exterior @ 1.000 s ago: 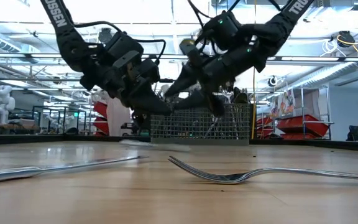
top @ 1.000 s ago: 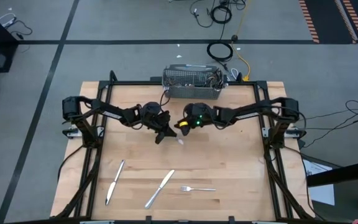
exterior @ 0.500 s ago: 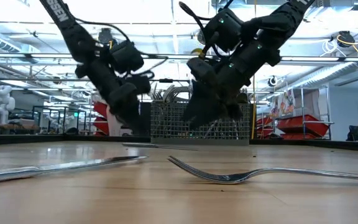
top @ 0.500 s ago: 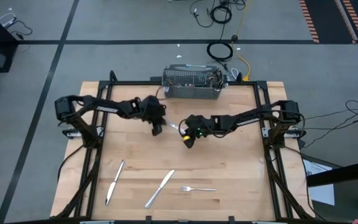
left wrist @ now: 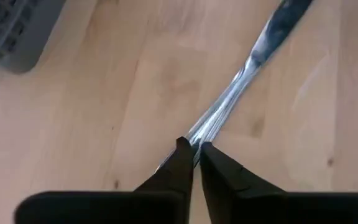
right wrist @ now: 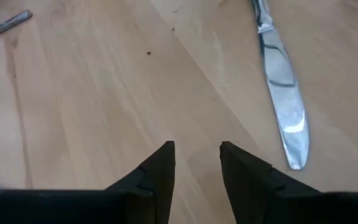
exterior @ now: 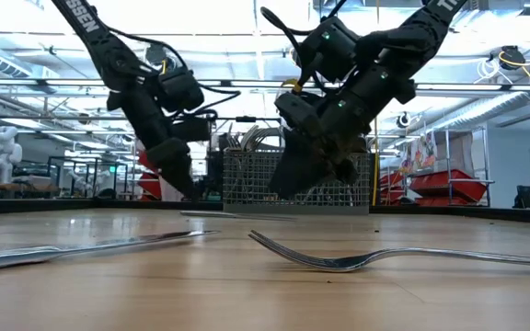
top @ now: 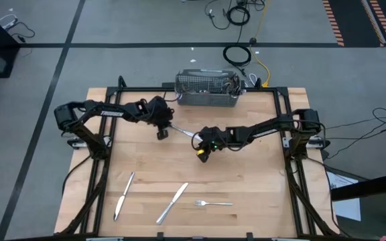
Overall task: Sort silverware
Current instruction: Put the silver table knife into the silverware organizer
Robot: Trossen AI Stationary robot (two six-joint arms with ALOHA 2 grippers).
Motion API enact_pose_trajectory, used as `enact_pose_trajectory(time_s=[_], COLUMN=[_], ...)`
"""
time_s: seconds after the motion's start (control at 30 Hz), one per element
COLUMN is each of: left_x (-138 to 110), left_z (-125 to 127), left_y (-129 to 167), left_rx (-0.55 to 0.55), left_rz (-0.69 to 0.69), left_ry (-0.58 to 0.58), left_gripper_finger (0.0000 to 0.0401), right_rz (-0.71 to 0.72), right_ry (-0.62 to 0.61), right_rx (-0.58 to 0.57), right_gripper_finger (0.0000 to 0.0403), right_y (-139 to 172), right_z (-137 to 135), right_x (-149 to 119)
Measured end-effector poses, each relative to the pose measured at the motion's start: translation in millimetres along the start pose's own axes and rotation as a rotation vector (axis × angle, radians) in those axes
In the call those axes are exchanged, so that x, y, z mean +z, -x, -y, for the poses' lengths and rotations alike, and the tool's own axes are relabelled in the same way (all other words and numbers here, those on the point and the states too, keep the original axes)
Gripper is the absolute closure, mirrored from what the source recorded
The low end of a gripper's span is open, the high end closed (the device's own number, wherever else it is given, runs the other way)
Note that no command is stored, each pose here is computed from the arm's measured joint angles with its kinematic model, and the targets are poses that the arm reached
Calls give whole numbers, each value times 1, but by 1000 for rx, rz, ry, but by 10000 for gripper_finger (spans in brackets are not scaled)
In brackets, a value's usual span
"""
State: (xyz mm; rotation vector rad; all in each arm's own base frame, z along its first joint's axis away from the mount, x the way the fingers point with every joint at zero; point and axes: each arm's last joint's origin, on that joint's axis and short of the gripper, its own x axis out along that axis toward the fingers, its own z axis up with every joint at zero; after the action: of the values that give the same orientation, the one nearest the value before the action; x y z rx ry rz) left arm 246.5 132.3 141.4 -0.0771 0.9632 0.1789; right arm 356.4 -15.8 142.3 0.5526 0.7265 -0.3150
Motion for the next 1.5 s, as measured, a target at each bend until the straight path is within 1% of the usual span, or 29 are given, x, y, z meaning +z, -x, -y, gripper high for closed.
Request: enact_pose_trajectory(time_s=[0.1, 0.17, 0.3, 0.4, 0.5, 0.6, 0.73, 0.9, 1.0, 1.1, 1.17, 1.23, 1.33, 1.4, 1.5], left_x=[-6, -7, -8, -10, -13, -20, -32, -41, -39, -33, -20, -11, -6, -7, -16], left_z=[-4, -7, -15, -16, -15, -11, -6, -3, -2, 2, 3, 1, -3, -6, -8], left_y=[0, 1, 2, 2, 2, -1, -5, -8, -8, 2, 15, 28, 36, 36, 23], left_rx=[5, 12, 36, 22, 5, -46, -45, -36, -43, -48, -28, 32, 127, 135, 95], left_rz=[-32, -30, -23, -32, -33, -37, -23, 23, 19, 44, 121, 186, 225, 227, 166], left_ry=[-12, -15, 5, 15, 16, 38, 46, 123, 186, 232, 208, 168, 108, 92, 103], left_gripper_finger=[388, 395, 389, 389, 396, 396, 395, 395, 395, 395, 395, 395, 395, 395, 395], right_rz=[1, 0, 1, 1, 0, 0, 0, -2, -4, -5, -4, -4, -4, -2, -1], right_ry=[0, -1, -4, -5, -5, -5, -5, -18, -19, -17, -18, -24, -24, -24, -25], right_rx=[2, 1, 1, 2, 2, 2, 2, 5, 9, 13, 13, 13, 12, 12, 11], right_gripper_finger=[284, 284, 284, 284, 284, 284, 284, 284, 284, 284, 284, 284, 284, 284, 284], right_y=[0, 0, 0, 0, 0, 0, 0, 0, 0, 1, 1, 1, 1, 1, 1], right_z=[0, 0, 0, 0, 0, 0, 0, 0, -1, -2, -2, -2, -2, -2, -1], right_x=[0, 0, 0, 0, 0, 0, 0, 0, -1, -1, -1, -1, -1, 0, 0])
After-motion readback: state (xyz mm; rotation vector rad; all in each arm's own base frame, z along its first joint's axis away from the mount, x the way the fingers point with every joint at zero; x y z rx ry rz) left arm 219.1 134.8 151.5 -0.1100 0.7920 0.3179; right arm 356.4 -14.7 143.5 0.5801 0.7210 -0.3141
